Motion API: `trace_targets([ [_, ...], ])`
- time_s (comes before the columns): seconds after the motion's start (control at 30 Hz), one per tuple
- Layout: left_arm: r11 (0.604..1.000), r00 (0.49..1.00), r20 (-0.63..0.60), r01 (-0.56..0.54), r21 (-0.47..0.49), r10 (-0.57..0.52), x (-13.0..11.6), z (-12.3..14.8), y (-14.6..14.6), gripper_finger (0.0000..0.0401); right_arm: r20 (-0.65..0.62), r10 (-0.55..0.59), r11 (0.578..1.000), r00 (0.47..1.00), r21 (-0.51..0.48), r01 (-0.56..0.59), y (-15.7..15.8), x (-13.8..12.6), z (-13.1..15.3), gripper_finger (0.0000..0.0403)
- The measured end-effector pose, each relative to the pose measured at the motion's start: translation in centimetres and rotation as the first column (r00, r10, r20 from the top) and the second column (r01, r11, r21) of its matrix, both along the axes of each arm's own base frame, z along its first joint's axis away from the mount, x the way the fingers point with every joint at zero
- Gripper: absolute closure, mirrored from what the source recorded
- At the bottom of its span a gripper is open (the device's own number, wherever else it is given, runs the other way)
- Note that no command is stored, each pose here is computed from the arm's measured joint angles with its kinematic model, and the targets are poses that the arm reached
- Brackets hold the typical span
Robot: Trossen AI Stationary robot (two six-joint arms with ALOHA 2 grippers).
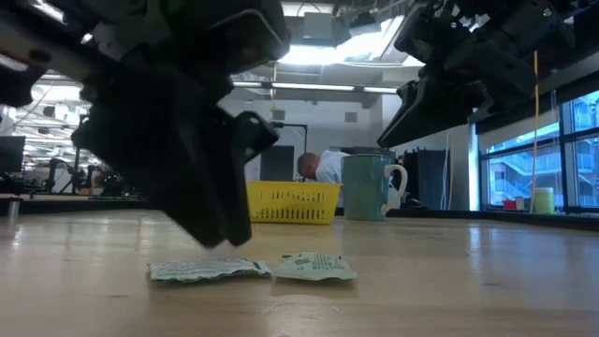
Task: Pick and place Stevia / Truvia into bins
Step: Put the truvia tea packet into the yellow bin
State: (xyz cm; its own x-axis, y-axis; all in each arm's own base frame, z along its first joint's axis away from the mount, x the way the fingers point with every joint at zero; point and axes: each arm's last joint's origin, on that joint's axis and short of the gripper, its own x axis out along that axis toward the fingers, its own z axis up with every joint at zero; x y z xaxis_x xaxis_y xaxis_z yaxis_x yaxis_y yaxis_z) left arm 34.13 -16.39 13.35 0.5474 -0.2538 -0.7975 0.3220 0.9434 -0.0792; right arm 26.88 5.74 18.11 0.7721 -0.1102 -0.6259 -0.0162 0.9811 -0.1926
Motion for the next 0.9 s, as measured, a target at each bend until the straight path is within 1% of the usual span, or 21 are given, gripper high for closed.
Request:
trace_targets([
  [0.23,0.998,0.999,-0.015,-0.036,0.06,0.037,-0.2,-1.0,-0.4,0.0299,0.0,0.0,1.0,1.0,0.0,0.0,0.0,0.0,0.0,0.0306],
  [0.43,0.996,0.998,-0.022,-0.053,0.075,0.055,-0.2,-1.6,-0.6,0.0305,0.0,0.001,1.0,1.0,-0.001,-0.001,0.0,0.0,0.0,0.0306],
  [0.77,0.996,0.997,-0.042,-0.057,0.065,0.06,-0.3,-1.7,-0.6,0.0367,-0.001,0.001,1.0,1.0,-0.001,-0.001,0.0,0.0,0.0,0.0306],
  [0.9,0.999,0.997,-0.063,-0.033,0.019,0.034,-0.5,-0.9,-0.3,0.0395,-0.001,0.001,1.0,1.0,-0.001,-0.001,0.0,0.0,0.0,0.0306],
])
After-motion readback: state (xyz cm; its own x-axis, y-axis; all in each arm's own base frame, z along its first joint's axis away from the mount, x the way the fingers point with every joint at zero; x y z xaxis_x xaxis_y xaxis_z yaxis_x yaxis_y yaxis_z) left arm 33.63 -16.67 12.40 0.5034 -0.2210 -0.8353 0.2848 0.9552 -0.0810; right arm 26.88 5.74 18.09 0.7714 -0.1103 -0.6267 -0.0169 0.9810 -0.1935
